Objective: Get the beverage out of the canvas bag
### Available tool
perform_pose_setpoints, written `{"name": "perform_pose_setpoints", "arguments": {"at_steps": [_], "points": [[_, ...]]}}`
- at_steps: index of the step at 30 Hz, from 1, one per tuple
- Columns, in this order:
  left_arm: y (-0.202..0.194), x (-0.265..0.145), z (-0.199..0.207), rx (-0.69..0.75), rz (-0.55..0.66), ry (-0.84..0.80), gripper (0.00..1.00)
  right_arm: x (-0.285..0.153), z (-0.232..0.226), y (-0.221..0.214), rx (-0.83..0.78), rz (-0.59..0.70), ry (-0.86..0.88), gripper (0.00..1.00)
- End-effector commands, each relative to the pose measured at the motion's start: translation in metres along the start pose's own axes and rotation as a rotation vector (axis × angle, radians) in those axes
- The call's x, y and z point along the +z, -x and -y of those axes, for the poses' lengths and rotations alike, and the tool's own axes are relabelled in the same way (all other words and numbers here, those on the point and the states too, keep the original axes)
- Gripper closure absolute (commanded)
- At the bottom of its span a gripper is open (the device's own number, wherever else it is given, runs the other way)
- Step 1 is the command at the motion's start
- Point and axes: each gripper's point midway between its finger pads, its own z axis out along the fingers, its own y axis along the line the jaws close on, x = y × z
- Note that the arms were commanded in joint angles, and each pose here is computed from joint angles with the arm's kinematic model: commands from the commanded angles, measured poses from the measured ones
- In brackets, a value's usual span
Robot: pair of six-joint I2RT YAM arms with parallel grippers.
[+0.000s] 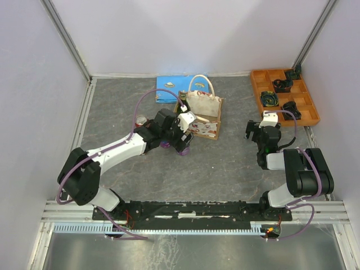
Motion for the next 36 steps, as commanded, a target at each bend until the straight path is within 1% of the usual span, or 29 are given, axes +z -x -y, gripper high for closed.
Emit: {"name": "perform_pose_setpoints", "arguments": {"at_steps": [1, 4, 6, 9, 15, 19, 23, 25, 26, 28, 33, 36], "points": [[0.07, -0.032, -0.01, 0.044, 0.187, 0.044, 0.09, 0.005, -0.002, 0.019, -0.001, 0.057, 0.006, 0.01], [0.101, -0.055, -0.016, 0.073, 0.248, 0.073, 0.09, 0.005, -0.002, 0.019, -0.001, 0.058, 0.006, 0.01], [0.121, -0.072, -0.019, 0.102, 0.272, 0.087, 0.08, 0.005, -0.002, 0.02, -0.001, 0.059, 0.005, 0.01], [0.145, -0.09, -0.033, 0.141, 0.3, 0.151, 0.08, 0.005, -0.002, 0.019, -0.002, 0.058, 0.006, 0.01], [0.183, -0.099, -0.07, 0.137, 0.336, 0.265, 0.1, 0.005, -0.002, 0.02, -0.001, 0.059, 0.006, 0.01], [0.205, -0.101, -0.092, 0.092, 0.414, 0.295, 0.15, 0.005, -0.002, 0.019, -0.003, 0.057, 0.006, 0.01], [0.206, -0.093, -0.121, 0.002, 0.507, 0.289, 0.23, 0.005, -0.002, 0.02, -0.001, 0.059, 0.006, 0.01], [0.198, -0.085, -0.133, -0.011, 0.548, 0.273, 0.25, 0.005, -0.001, 0.019, -0.003, 0.057, 0.005, 0.01], [0.195, -0.082, -0.138, 0.001, 0.576, 0.281, 0.25, 0.005, -0.002, 0.02, -0.001, 0.058, 0.006, 0.01], [0.191, -0.078, -0.144, 0.041, 0.631, 0.297, 0.2, 0.005, -0.002, 0.019, -0.002, 0.058, 0.006, 0.01], [0.19, -0.061, -0.146, 0.069, 0.728, 0.236, 0.13, 0.005, -0.002, 0.02, -0.001, 0.059, 0.005, 0.01], [0.191, -0.056, -0.145, 0.073, 0.784, 0.2, 0.1, 0.005, -0.002, 0.019, -0.001, 0.058, 0.006, 0.01]]}}
